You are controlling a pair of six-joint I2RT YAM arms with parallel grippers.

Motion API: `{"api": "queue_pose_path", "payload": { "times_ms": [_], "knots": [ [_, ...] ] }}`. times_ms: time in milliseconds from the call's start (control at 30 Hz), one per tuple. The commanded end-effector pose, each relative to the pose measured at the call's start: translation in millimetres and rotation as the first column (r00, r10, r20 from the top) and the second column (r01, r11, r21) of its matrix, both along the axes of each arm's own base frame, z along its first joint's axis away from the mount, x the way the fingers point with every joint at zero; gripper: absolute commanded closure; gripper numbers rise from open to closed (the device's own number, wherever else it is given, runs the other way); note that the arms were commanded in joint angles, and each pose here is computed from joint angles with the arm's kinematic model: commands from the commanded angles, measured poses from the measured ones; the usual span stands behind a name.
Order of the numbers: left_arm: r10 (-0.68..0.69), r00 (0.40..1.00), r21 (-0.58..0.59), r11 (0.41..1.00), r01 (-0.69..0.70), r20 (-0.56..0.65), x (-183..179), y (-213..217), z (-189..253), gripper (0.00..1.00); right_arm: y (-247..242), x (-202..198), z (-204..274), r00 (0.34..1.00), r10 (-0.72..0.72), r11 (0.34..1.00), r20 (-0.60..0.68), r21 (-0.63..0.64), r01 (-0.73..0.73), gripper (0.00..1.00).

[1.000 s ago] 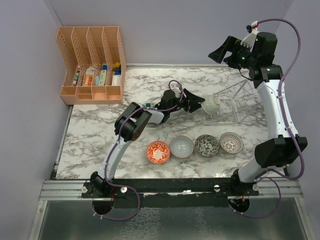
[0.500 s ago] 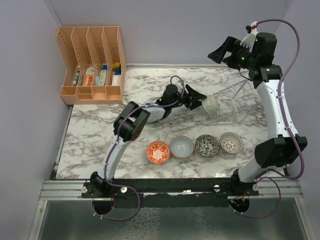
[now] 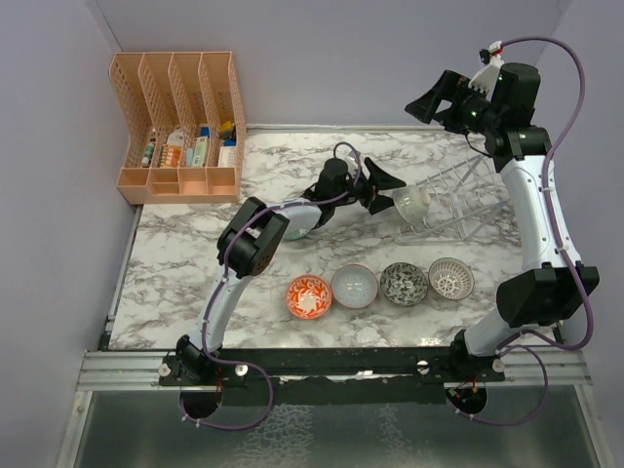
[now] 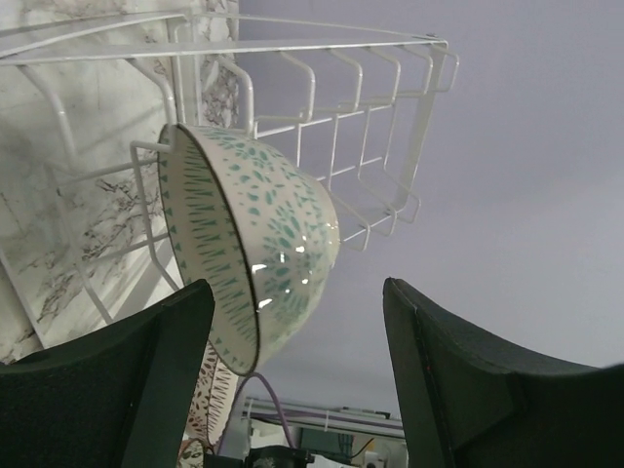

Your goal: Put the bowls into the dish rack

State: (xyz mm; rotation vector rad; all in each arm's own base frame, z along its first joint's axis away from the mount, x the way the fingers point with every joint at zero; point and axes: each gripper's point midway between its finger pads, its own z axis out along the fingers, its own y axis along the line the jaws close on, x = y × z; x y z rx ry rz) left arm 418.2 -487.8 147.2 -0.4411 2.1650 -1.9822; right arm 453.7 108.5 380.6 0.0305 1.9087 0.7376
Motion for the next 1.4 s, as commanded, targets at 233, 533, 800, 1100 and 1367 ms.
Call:
{"api": "queue_pose_path", "payload": {
  "times_ms": [233,533,800,1100,1367],
  "knots": [
    [-0.042,0.993,-0.035,0.998,0.046,0.109,-11.5,1.8,61.8,0.17,3.1,-3.6,21.7,0.998,0.027,0.999,0.063,0.017,-0.028,0.0],
    [-0.049,0.991,-0.038,0.998,0.054,0.126,-8.5,-2.6,70.8,0.14,3.7,-5.3,21.7,0.997,0.031,0.999,0.064,0.019,-0.032,0.0],
    [-0.056,0.99,-0.028,0.998,0.06,0.128,-10.5,-1.6,70.7,0.12,3.8,-7.1,20.2,0.998,0.031,0.999,0.061,0.02,-0.032,0.0],
    [-0.077,0.992,-0.002,0.997,0.078,0.101,-22.2,2.7,50.4,0.01,3.7,-9.0,20.3,0.998,0.03,0.999,0.063,0.021,-0.032,0.0],
    [-0.077,0.992,0.078,0.995,0.069,0.104,-27.2,20.0,44.7,0.01,2.5,-11.9,21.3,0.998,0.024,1.0,0.065,0.017,-0.025,0.0]
  ]
}}
